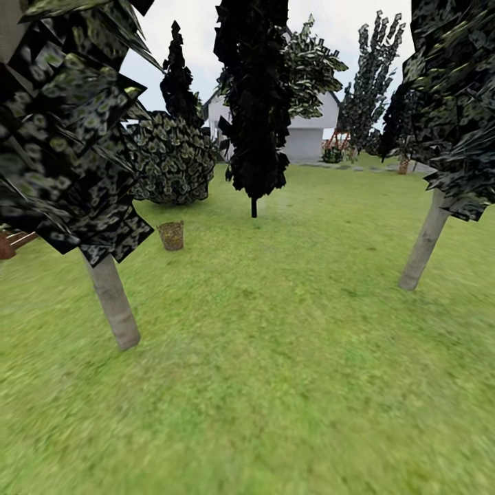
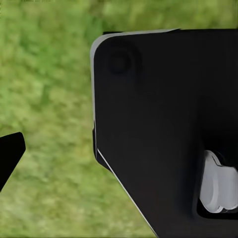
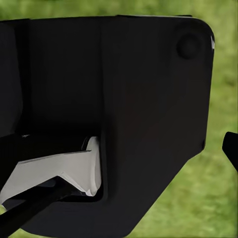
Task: Take the three Easter eggs out of the wicker basket on the lawn in the garden, then place them on the lawn next to a single tree (choose any tree) so that all three eggs are next to the same tree and none are left in the basket.
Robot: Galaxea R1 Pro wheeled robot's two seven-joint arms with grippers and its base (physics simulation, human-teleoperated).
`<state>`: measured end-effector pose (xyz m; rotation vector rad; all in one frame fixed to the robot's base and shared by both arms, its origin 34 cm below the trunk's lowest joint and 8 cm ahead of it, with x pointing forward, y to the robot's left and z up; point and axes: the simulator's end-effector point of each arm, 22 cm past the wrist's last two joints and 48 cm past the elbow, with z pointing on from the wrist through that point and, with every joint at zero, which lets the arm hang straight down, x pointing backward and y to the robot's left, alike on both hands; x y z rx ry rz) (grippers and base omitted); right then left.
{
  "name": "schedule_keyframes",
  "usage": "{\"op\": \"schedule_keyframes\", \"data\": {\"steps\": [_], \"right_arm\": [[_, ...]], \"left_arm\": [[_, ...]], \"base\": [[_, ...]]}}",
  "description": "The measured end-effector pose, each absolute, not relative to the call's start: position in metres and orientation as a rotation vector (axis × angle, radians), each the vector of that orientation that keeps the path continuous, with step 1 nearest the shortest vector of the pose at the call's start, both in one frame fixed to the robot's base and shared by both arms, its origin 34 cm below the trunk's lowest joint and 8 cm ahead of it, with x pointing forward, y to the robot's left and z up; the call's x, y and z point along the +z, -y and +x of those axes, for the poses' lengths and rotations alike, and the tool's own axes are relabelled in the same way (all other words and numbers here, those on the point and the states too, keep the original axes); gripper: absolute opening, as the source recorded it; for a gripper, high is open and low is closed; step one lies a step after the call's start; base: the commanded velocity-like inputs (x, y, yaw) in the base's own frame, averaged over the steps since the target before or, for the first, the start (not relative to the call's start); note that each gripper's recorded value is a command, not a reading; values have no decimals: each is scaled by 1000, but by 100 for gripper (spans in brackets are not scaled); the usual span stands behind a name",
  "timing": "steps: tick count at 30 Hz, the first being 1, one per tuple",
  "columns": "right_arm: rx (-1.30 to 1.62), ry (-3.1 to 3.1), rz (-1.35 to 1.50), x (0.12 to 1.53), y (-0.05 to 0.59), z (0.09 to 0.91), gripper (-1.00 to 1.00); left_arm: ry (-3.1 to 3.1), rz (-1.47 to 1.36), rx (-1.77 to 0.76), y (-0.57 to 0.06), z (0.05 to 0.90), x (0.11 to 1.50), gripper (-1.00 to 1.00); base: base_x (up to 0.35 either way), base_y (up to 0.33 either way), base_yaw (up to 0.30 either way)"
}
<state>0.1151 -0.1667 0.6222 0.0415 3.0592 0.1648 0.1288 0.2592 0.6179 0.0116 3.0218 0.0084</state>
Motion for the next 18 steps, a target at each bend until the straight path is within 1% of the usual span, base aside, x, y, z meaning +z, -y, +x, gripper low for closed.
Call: {"op": "schedule_keyframes", "data": {"steps": [3,6,18], "right_arm": [[164,-3058,43,622,167,116,100],[163,-3056,43,622,168,116,100],[162,-3042,41,622,168,123,100]], "left_arm": [[-3016,11,3,-256,131,618,100],[-3005,10,-2,-254,136,618,100],[-2926,-4,-28,-238,160,621,100]], "base": [[52,0,32],[197,0,13],[306,0,2]]}}
